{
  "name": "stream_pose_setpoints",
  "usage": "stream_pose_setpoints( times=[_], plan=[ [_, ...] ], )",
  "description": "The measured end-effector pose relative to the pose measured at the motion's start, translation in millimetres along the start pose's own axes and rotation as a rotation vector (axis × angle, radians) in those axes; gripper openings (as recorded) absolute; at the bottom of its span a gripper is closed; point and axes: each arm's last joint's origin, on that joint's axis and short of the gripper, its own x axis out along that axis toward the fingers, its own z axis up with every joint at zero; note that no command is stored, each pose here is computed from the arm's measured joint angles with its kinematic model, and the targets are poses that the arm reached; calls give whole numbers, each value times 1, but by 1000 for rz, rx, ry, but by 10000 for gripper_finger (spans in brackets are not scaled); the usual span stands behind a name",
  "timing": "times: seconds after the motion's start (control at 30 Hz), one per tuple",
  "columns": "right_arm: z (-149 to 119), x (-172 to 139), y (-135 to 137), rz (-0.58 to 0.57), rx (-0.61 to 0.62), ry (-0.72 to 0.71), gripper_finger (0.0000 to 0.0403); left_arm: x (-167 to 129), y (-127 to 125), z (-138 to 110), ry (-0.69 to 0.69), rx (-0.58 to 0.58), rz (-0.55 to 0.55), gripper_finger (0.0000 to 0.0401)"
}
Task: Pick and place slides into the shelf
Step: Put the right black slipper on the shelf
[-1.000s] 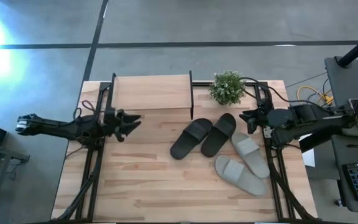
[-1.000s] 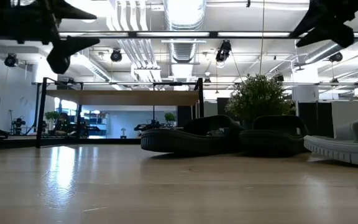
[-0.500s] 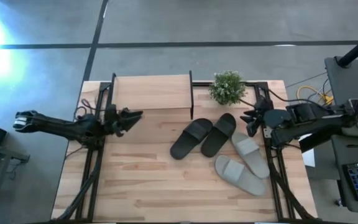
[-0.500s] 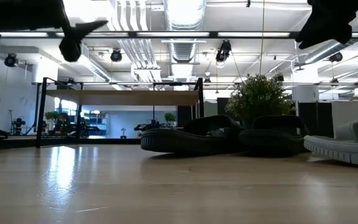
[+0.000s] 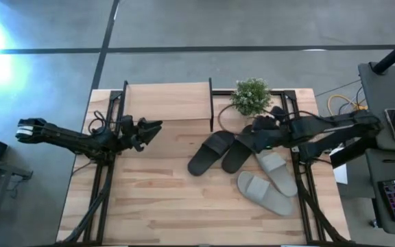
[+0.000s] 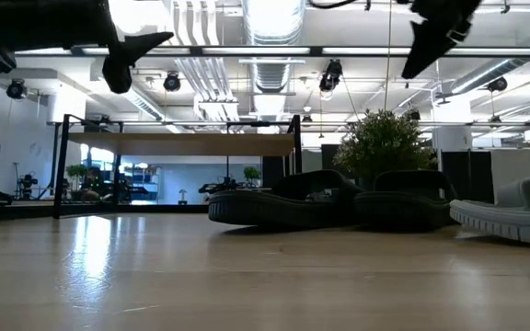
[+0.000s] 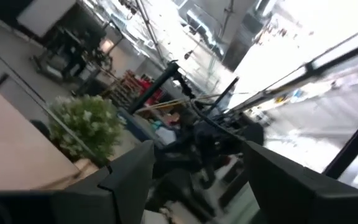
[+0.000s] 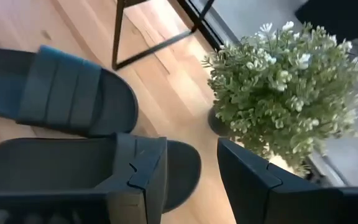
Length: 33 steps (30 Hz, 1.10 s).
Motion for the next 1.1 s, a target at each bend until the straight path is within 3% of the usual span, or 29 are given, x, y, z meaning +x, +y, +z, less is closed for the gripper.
stream_pose_setpoints(
  times=[0.27, 0.43, 0.57, 0.7, 0.87, 1.1],
  plan=[
    [12, 9, 20, -142, -19, 223, 140, 7, -16, 16, 0, 218, -31, 233],
    [1, 11, 41, -143, -88, 312, 146, 17, -28, 28, 239, 472, 80, 232],
    [-15, 8, 61, -150, -151, 299, 148, 20, -39, 43, 490, 614, 212, 219],
    [-35, 11, 69, -186, -68, 289, 148, 18, -45, 56, 635, 730, 305, 196],
    [-53, 25, 80, -166, 2, 257, 149, 12, -42, 61, 684, 831, 401, 168],
    [-65, 48, 94, -64, -67, 200, 149, -1, -29, 53, 763, 878, 454, 159]
  ],
)
